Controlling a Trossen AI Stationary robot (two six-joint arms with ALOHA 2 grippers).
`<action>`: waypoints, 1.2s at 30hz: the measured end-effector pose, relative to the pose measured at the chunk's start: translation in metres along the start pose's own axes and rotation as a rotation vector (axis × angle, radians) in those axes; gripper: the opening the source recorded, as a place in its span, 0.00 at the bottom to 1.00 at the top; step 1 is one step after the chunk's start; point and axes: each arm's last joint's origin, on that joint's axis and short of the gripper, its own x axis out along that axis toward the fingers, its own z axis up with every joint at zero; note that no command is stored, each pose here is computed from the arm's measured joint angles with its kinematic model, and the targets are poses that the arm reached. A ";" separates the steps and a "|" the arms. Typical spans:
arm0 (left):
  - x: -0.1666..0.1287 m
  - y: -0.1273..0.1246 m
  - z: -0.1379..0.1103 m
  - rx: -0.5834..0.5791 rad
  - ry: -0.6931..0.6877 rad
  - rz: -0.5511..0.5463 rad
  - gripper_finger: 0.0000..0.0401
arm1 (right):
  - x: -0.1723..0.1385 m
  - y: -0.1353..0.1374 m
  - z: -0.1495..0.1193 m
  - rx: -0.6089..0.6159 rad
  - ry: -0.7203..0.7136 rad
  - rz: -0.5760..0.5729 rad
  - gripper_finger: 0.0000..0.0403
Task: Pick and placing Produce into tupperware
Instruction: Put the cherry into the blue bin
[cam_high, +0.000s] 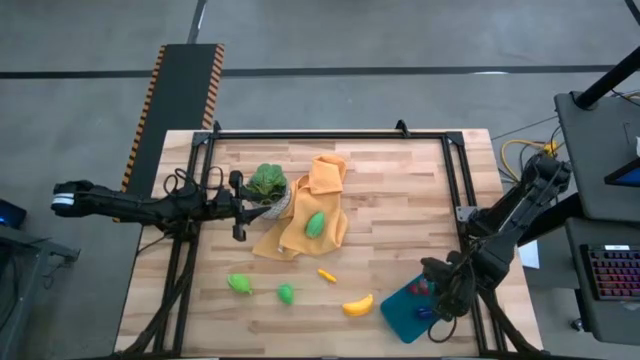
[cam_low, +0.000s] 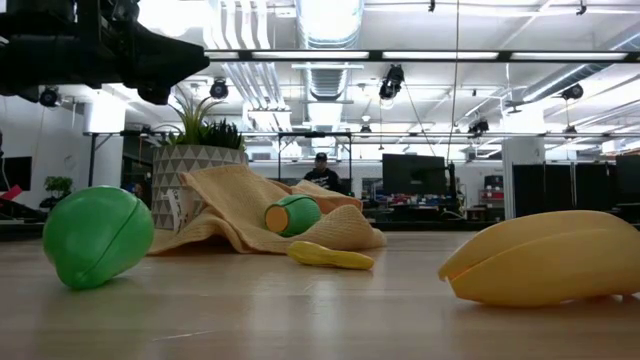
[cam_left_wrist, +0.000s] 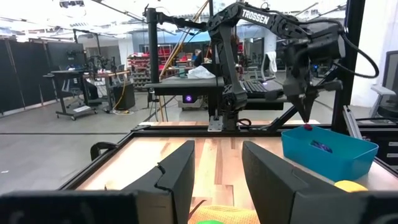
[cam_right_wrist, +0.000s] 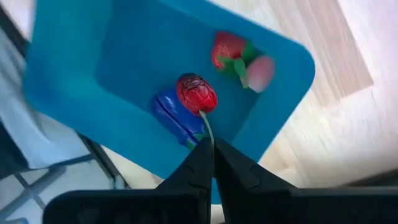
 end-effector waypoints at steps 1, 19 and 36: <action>0.000 0.000 0.000 0.000 -0.001 0.000 0.30 | 0.003 0.001 0.000 0.001 0.013 -0.015 0.02; 0.001 0.000 0.001 0.000 0.000 -0.002 0.30 | 0.045 0.007 0.000 0.027 0.074 -0.216 0.02; 0.001 0.000 0.000 0.000 0.001 -0.004 0.30 | 0.049 0.010 0.001 0.028 0.066 -0.214 0.02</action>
